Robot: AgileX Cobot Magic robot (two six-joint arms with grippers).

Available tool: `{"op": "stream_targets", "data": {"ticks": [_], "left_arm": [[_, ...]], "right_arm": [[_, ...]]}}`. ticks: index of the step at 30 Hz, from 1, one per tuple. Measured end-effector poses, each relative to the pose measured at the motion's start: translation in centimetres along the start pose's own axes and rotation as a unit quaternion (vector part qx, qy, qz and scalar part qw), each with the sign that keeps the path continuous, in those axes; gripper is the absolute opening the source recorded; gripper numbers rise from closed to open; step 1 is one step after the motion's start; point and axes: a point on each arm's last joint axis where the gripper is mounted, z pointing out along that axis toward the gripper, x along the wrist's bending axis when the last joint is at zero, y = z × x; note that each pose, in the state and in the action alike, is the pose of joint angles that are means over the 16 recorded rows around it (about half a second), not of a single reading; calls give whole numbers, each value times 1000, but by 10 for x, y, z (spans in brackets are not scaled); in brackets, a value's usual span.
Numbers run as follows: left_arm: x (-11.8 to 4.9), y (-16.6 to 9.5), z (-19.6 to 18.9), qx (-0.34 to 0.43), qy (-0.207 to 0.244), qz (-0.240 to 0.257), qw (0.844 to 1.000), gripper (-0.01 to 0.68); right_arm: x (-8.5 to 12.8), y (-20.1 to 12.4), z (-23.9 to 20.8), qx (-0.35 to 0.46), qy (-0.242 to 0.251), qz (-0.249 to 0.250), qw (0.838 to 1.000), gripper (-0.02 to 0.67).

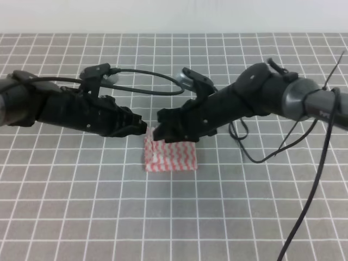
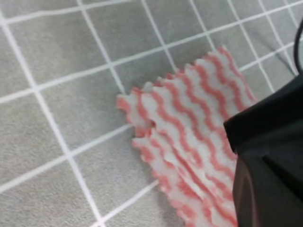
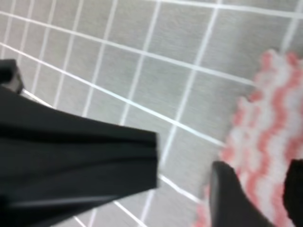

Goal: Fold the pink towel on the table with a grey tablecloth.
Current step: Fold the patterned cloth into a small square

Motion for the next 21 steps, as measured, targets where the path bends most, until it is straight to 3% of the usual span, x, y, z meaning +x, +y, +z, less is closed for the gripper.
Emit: {"op": "stream_targets", "data": {"ticks": [11,21], "left_arm": [[-30,-7,22,23,-29,19,999,-2],[-39,-19,36,71,-10,38,997,-3]], "right_arm": [[-13,-1,-24,52,-32,-22,998,26],[-20,-7,-28,88,-67,-22,994,-14]]}}
